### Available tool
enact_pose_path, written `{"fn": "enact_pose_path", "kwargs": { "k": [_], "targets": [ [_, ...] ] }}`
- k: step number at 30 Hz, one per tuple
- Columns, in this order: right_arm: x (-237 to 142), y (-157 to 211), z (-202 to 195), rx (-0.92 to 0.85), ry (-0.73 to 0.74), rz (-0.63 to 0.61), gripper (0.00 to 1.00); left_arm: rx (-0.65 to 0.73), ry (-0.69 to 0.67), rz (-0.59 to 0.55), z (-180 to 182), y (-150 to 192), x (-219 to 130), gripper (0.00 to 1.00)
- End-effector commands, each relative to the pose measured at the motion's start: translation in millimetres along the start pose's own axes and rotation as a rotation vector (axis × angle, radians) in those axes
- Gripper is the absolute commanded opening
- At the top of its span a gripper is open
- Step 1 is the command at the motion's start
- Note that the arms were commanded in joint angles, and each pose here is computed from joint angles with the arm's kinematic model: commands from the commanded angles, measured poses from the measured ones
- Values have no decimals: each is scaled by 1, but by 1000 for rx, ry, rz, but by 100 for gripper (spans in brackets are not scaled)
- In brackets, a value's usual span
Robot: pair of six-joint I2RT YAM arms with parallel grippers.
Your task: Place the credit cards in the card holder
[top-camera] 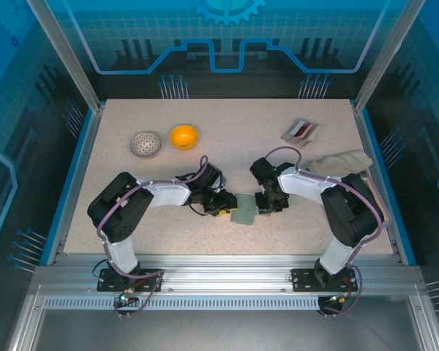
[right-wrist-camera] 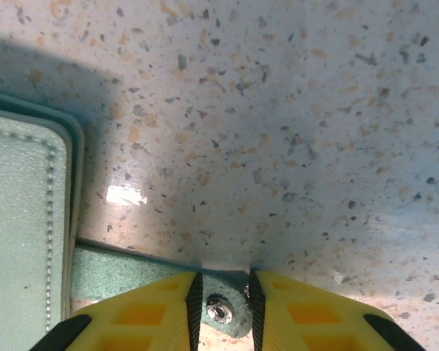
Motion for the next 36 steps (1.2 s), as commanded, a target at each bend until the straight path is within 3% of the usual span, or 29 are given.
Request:
{"fn": "enact_pose_path", "kwargs": {
  "k": [1, 4, 8, 12, 15, 20, 28, 36],
  "targets": [
    [-12, -1, -3, 8, 38, -34, 30, 8, -35, 12, 4, 4, 1, 40],
    [-56, -24, -6, 39, -75, -191, 38, 34, -20, -20, -5, 2, -8, 41],
    [-110, -55, -36, 136, -211, -374, 56, 66, -17, -88, -17, -2, -24, 42],
    [-144, -91, -89, 267, -196, -498, 74, 98, -25, -145, -26, -8, -37, 44],
    [-156, -119, -130, 371, -172, -552, 99, 121, -38, -179, -31, -11, -43, 46],
    [-146, -169, -193, 543, -160, -523, 100, 161, -58, -228, -39, -18, -54, 50],
    [-112, -234, -245, 683, -182, -510, 100, 162, -76, -250, -39, -28, -63, 52],
    [-76, -281, -256, 704, -311, -455, 98, 132, -91, -247, -28, -34, -64, 53]
  ]
}}
Point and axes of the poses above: each hand's point on the last joint's axis, 136 mm out from that joint toward the fingers, its own x axis out along the fingers, its own z axis along the line the jaws close on, y = z × x, the point moved 6 cm from there along -x, back along the fingers, and after that the axes turned 1 degree about -x, right-handed, at the moved point
